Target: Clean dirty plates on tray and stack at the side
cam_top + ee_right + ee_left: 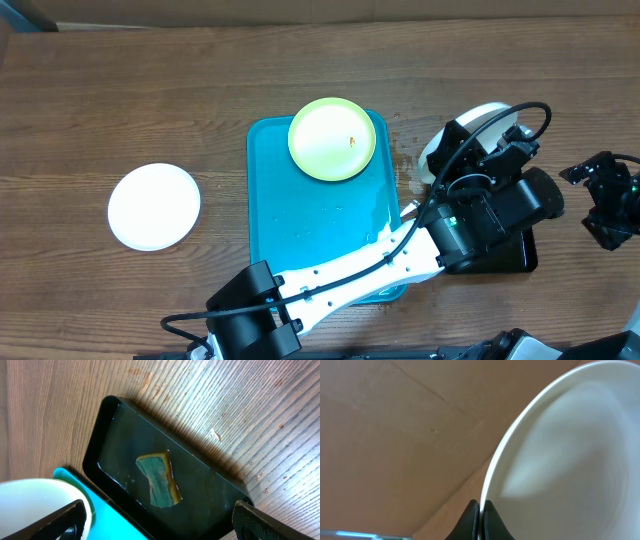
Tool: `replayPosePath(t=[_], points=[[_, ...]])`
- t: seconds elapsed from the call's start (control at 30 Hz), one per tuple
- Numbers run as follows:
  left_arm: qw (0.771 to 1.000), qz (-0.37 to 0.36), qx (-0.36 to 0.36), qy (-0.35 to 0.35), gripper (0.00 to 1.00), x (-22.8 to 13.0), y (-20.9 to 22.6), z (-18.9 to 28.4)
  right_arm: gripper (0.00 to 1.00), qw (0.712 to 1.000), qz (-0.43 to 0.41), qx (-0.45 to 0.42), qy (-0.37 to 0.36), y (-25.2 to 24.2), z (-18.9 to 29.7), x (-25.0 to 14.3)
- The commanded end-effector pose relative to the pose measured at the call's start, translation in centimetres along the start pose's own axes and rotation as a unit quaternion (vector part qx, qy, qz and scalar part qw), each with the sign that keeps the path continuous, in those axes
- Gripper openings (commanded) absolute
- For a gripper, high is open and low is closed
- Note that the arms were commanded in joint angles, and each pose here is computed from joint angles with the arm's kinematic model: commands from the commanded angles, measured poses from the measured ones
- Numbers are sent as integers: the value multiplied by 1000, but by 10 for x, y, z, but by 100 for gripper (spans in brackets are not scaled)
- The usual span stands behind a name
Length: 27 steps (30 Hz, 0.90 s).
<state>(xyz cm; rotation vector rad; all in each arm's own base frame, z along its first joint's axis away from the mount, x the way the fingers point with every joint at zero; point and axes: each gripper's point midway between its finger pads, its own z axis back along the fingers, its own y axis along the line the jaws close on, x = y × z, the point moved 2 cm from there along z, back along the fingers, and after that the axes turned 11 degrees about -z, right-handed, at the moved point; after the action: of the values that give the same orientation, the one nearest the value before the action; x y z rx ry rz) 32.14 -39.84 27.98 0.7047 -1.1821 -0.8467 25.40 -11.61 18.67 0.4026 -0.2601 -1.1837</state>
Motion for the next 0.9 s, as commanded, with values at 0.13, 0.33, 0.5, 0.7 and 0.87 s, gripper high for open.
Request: replayPosePath(t=[0.13,0.33,0.5,0.7,0.87], points=[[998,48,-32,1,4,-2,-5,2,95,1000,10,7,-2,4,2,0],[976,182,-110,56,4,-41,37,19,95,1000,11,6,-2,4,2,0],[907,325,-212,163,4,-109,91,21,95,1000,10,6,-2,4,2,0],[828,418,-136,347,5,-245,172,14,95,1000,10,6,-2,4,2,0],[727,491,-32,479,4,-368,227,26,95,1000,10,6,-2,4,2,0]])
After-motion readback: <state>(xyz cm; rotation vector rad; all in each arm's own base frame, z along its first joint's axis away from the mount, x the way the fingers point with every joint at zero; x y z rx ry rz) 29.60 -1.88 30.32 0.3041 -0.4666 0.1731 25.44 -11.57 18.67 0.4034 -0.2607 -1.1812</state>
